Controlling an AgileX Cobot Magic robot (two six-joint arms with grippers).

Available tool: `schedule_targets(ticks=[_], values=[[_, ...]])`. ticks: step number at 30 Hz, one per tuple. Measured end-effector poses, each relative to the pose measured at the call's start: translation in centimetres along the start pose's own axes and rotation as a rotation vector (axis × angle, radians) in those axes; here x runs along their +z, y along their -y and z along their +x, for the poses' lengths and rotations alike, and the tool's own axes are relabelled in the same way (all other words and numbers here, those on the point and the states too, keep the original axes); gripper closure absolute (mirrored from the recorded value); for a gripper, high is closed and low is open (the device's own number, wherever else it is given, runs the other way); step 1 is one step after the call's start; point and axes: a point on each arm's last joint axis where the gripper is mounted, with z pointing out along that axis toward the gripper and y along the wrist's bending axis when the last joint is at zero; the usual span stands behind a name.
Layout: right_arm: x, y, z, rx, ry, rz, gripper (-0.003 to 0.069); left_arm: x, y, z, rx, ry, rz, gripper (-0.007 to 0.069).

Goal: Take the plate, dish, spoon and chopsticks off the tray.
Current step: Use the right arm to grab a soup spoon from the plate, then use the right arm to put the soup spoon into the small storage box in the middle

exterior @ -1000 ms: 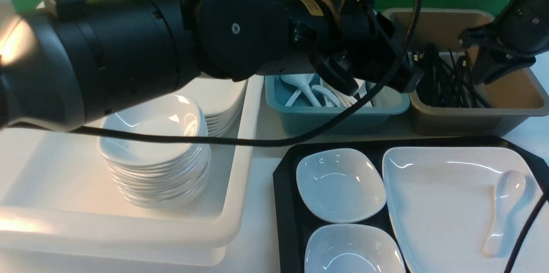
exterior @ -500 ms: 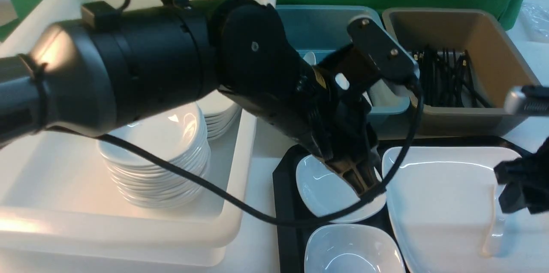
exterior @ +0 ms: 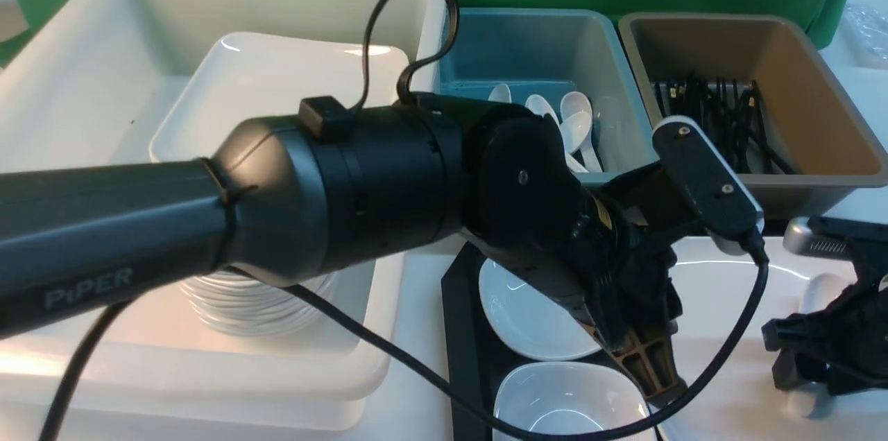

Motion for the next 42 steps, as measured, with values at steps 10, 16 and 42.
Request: schedule_targets(ticks=[10, 16, 42], values=[[-3.5, -0.7, -0.7, 0.004, 0.083, -0.041, 0.0481, -1.1, -0.7, -1.5, -0.049, 0.079, -0.052, 0.0623], [-10.4, -4.1, -4.4, -0.120, 0.317, -0.149, 0.0481, -6.7, -3.5, -3.8, -0.183, 0.247, -0.158, 0.0623], [-5.6, -17.2, -19.6, -0.301, 0.293, -0.313, 0.0243, -12.1, -14.5, 2.8, -0.566, 0.219, -0.375, 0.0623]])
